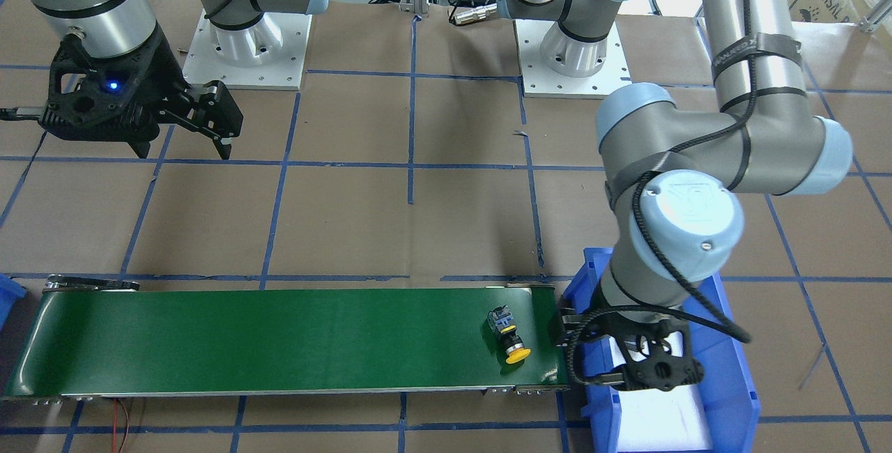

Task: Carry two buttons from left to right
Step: 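Release the yellow button on the belt and return the left gripper to the bin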

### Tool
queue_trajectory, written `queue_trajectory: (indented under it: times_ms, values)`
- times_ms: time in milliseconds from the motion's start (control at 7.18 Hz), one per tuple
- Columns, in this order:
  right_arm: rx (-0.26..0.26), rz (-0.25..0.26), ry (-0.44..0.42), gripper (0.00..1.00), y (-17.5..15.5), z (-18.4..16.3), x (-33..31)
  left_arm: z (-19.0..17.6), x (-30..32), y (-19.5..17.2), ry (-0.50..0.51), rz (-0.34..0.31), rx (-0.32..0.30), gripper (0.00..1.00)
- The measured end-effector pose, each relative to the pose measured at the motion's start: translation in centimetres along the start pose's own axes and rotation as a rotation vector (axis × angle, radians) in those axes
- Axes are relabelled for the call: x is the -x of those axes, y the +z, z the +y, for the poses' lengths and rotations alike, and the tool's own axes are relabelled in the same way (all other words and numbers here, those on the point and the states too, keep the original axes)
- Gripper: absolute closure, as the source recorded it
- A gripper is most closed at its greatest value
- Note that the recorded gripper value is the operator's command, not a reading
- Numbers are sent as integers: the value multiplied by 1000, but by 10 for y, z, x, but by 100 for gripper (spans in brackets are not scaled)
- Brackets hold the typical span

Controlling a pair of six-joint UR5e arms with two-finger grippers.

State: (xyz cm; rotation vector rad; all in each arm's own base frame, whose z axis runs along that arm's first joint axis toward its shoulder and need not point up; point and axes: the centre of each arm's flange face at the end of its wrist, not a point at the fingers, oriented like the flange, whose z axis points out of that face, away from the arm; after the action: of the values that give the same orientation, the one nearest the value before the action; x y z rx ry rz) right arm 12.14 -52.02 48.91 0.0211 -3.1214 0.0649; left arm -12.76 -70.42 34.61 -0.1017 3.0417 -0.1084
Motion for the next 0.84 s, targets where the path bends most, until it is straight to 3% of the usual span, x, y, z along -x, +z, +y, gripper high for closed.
queue_trajectory:
  times_ms: [279, 557, 696, 836]
  values:
    - [0, 0, 0, 0, 0, 0, 0, -10, 60, -1, 21, 58, -2, 0]
    - [-1, -1, 0, 0, 0, 0, 0, -12, 98, 9, 51, 73, 7, 3]
    - [-1, -1, 0, 0, -1, 0, 0, -10, 103, 18, 55, 75, 15, 15]
    - [-1, -1, 0, 0, -1, 0, 0, -7, 105, 29, 56, 75, 23, 34]
